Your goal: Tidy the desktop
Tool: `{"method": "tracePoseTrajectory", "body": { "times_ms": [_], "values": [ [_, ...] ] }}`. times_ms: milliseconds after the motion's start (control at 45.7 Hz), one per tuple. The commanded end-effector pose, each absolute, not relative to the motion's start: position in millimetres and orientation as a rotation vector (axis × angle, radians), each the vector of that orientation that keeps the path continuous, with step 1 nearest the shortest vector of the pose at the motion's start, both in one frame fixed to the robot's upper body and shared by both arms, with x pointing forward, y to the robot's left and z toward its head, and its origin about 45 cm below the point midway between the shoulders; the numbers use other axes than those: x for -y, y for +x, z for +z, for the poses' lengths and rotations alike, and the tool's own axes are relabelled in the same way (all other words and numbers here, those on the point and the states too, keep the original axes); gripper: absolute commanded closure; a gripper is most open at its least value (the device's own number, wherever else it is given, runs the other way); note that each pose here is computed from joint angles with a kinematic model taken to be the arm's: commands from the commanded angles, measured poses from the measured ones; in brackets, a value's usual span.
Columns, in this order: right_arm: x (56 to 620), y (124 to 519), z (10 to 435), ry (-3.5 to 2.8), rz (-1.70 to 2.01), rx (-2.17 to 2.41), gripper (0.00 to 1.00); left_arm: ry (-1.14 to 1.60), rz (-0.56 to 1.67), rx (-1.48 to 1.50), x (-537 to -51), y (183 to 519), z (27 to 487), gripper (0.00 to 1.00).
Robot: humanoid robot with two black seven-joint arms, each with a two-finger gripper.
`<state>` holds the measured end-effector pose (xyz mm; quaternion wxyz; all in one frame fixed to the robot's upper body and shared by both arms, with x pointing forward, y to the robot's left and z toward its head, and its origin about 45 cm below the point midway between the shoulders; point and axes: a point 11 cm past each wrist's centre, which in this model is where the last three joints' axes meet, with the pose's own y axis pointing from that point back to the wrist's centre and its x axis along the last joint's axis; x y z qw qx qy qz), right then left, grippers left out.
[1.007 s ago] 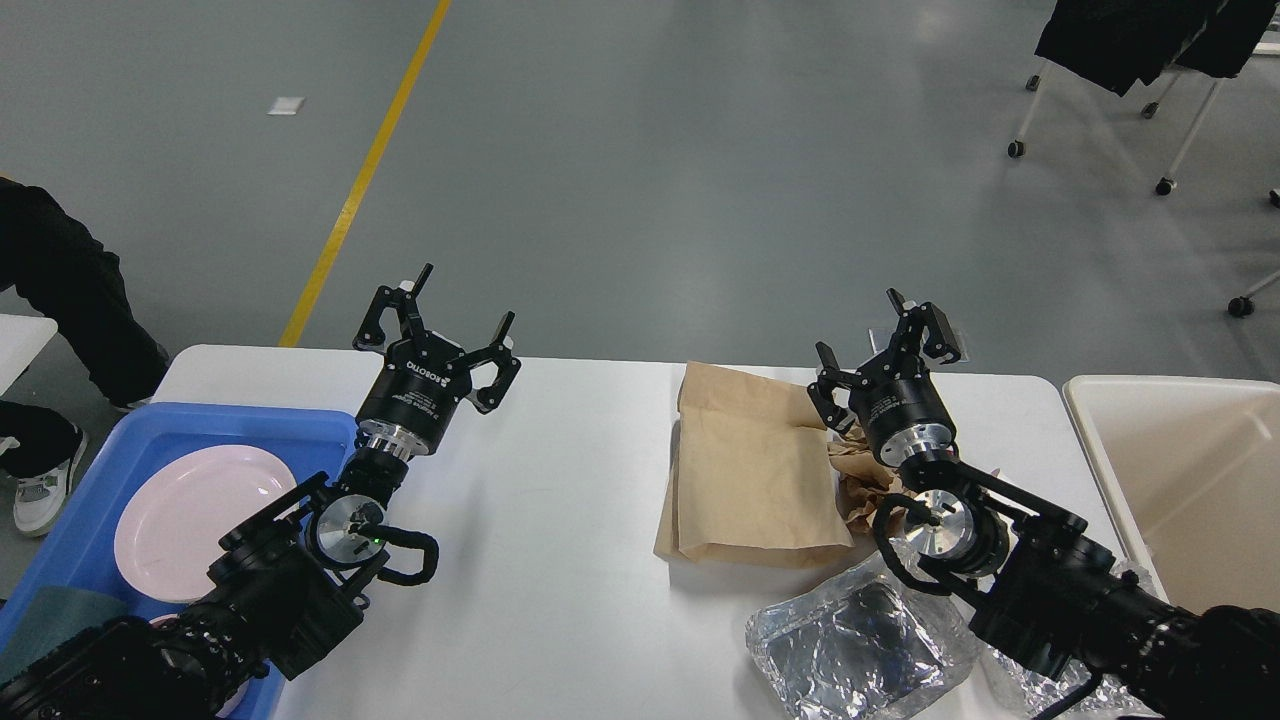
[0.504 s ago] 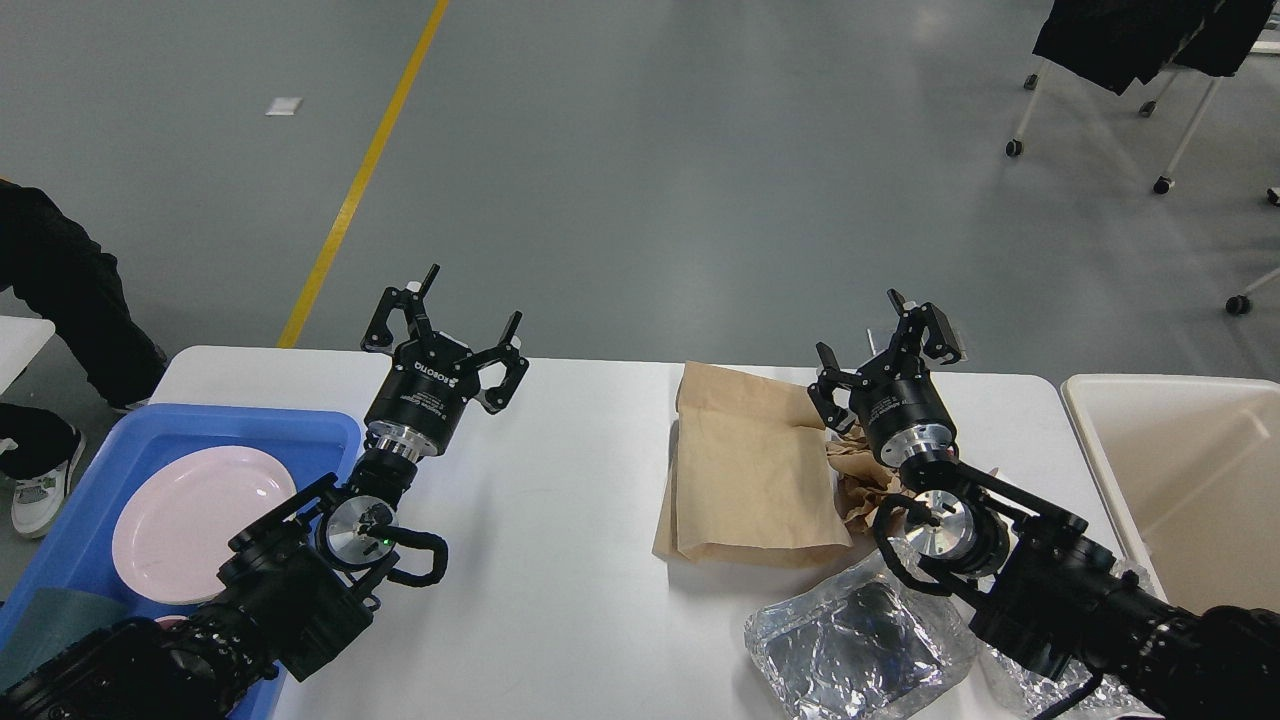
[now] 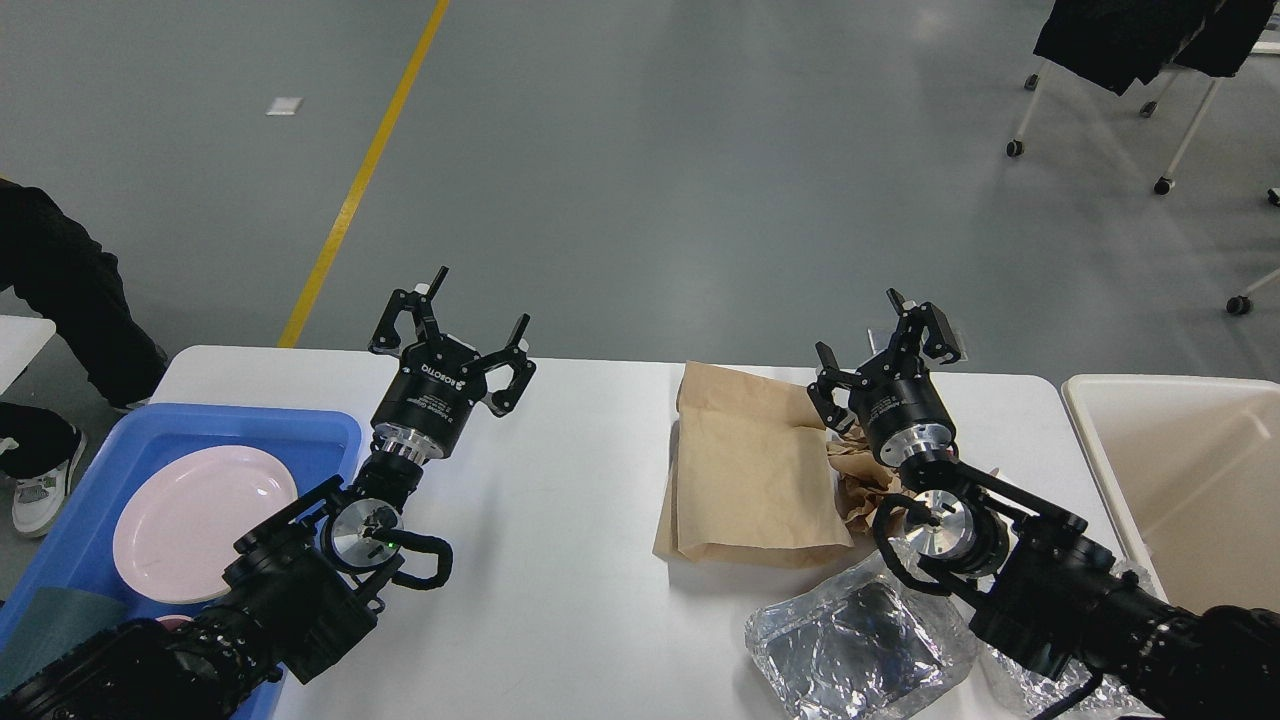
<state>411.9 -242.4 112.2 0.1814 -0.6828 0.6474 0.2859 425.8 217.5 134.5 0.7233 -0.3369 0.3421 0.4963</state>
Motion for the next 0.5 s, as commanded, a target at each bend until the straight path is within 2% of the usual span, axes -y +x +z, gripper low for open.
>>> {"method": "tracePoseTrajectory", "body": {
  "times_ms": [0, 350, 482],
  "values": [
    [242, 412, 112, -1.928, 0.807, -1.826, 0.0, -0.745, 1.095, -0.755, -217, 426, 135, 0.03],
    [242, 412, 112, -1.928, 0.807, -1.828, 0.0, -0.778, 1.066, -0.756, -231, 416, 130, 0.03],
    [242, 412, 112, -1.928, 0.807, -1.828, 0.0, -0.782, 1.064, -0.724, -257, 411, 132, 0.03]
  ]
}}
